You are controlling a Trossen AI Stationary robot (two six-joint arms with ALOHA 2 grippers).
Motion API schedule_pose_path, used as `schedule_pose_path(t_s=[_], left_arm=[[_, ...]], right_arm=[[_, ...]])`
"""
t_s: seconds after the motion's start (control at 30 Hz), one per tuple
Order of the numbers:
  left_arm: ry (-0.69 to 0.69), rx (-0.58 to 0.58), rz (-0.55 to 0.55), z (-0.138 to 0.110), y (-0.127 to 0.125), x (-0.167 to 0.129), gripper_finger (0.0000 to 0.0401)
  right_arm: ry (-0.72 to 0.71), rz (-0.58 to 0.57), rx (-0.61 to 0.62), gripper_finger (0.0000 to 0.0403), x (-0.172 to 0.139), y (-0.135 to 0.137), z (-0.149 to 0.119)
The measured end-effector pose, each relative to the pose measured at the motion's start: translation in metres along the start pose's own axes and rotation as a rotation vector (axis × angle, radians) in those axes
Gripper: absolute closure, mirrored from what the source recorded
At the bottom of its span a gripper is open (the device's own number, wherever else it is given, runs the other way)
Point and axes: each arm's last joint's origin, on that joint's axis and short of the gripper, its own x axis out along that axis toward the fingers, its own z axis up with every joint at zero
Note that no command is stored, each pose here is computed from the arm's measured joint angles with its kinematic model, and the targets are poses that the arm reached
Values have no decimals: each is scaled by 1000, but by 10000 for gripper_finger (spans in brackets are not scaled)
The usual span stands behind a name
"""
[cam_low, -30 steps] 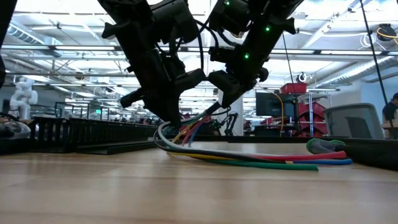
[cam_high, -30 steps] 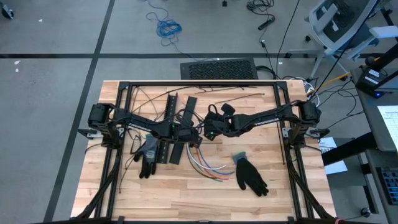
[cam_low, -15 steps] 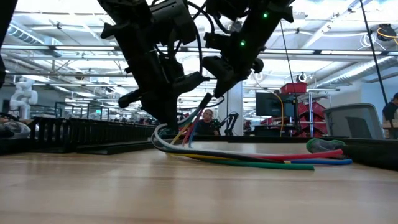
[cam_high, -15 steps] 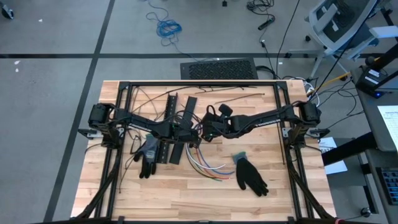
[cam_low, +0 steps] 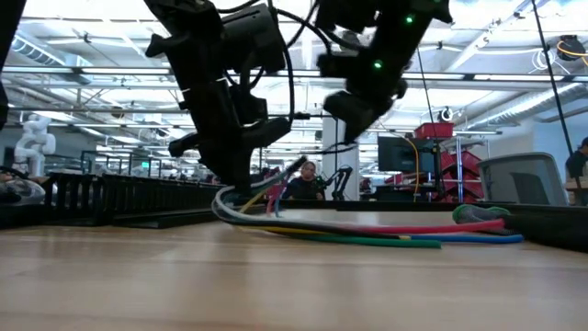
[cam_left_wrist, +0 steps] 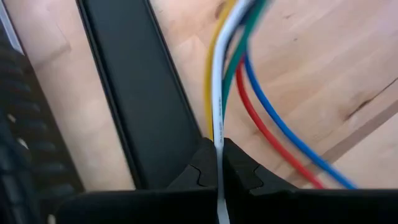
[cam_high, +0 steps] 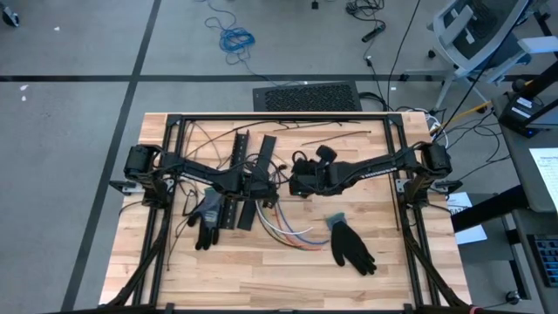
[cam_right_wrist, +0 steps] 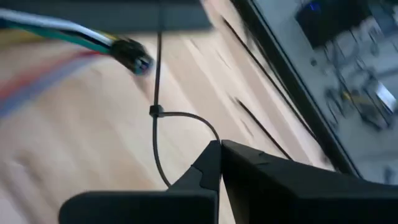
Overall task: Ziptie cables
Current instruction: Wrap the cable wires with the black ziptie
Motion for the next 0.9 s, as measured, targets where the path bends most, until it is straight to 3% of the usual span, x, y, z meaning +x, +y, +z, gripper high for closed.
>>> schedule_pose_path(t_s=[0.13, 0.33, 0.43, 0.53, 0.63, 0.73, 0.9], left_arm=[[14, 45, 21, -9, 4, 4, 397], [8, 62, -5, -19, 9, 12, 397], [-30, 102, -166, -17, 1, 15, 397], [-99, 253, -398, -10, -14, 12, 397], [-175, 426, -593, -3, -25, 5, 394], [-149, 507, -577, -5, -21, 4, 393], [61, 571, -348, -18, 3, 14, 397]], right_arm=[[68, -62, 25, 403, -5, -21, -11], [-38, 13, 305, 403, -22, -49, -34], [-174, 221, 457, 403, -30, -59, -41], [-262, 427, 535, 403, -31, -62, -56], [-202, 449, 619, 403, -22, -62, -81], [-147, 451, 660, 403, -16, -59, -102], [-63, 442, 685, 403, -11, -53, -131]])
